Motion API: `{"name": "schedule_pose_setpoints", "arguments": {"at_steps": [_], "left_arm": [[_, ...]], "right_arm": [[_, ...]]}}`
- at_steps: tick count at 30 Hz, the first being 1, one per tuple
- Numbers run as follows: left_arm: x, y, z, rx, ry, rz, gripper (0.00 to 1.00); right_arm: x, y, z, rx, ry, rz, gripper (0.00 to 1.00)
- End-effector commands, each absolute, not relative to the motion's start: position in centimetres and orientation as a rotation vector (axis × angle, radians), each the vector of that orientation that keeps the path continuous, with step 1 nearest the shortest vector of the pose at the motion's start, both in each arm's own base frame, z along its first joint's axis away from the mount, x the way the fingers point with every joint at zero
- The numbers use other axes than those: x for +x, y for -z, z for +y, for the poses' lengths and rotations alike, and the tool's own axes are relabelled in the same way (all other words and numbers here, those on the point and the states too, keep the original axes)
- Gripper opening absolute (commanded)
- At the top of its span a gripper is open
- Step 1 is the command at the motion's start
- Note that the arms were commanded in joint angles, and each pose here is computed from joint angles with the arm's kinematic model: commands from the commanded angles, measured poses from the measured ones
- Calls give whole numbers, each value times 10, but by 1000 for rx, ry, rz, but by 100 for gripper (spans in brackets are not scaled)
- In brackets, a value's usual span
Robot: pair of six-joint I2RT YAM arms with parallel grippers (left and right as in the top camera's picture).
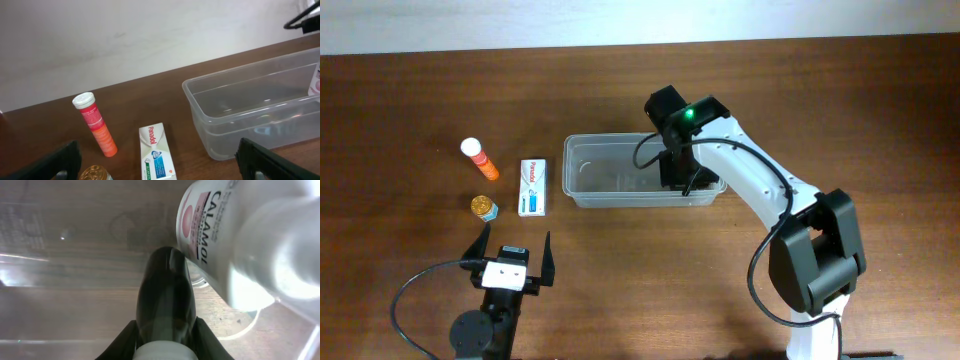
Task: Pack container
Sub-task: 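Carry the dark bottle over and lower it into the container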
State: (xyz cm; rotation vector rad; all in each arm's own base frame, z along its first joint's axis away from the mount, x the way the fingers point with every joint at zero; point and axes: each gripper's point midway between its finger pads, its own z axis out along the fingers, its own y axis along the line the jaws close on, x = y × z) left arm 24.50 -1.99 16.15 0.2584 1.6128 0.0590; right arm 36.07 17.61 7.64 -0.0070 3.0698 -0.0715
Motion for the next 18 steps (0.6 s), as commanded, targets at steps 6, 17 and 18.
{"name": "schedule_pose_setpoints", "arguments": {"at_steps": [6,17,18], "left_arm": [[245,-160,-18,243,-59,1618,99],[245,-160,-18,243,-59,1618,99],[245,-160,-18,243,-59,1618,99]], "right_arm": [[365,-81,163,80,81,3046,25],[365,-81,163,78,76,3048,46],[365,-81,163,78,76,3048,48]]}}
